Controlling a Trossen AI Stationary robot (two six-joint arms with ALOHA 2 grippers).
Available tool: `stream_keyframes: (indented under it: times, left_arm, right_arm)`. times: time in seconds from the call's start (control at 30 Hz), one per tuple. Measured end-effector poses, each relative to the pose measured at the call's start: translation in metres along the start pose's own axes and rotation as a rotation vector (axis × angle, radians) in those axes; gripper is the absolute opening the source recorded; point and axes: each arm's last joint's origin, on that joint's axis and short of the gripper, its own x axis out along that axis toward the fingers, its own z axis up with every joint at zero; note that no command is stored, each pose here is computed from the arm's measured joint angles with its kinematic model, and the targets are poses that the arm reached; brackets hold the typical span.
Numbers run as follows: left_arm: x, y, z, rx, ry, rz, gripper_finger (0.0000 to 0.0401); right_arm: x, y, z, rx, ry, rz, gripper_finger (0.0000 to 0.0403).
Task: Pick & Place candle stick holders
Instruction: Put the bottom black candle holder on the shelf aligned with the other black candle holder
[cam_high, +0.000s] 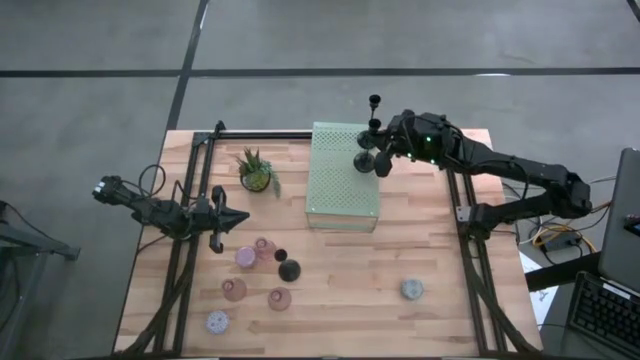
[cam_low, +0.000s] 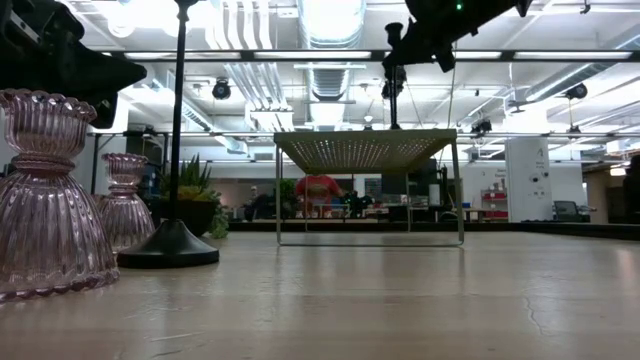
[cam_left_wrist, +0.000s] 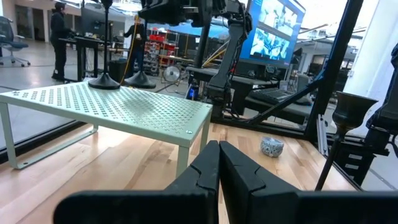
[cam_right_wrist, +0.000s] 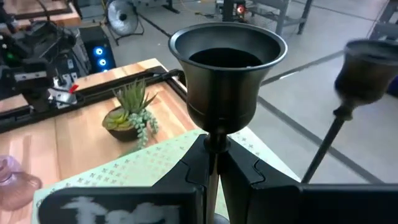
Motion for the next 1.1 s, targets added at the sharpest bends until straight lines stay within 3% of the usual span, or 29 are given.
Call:
stream_keyframes:
  times: [0.73, 1.1]
  left_arm:
    - [0.0, 0.0, 0.0, 0.0, 0.0, 0.0, 0.0012]
    - [0.0, 0.0, 0.0, 0.0, 0.0, 0.0, 0.0012]
  right_arm:
    - [0.012, -0.009, -0.008, -0.009, 0.047, -0.069, 0.0018]
    - [0.012, -0.01, -0.012, 0.006, 0.067, -0.073, 0.0037]
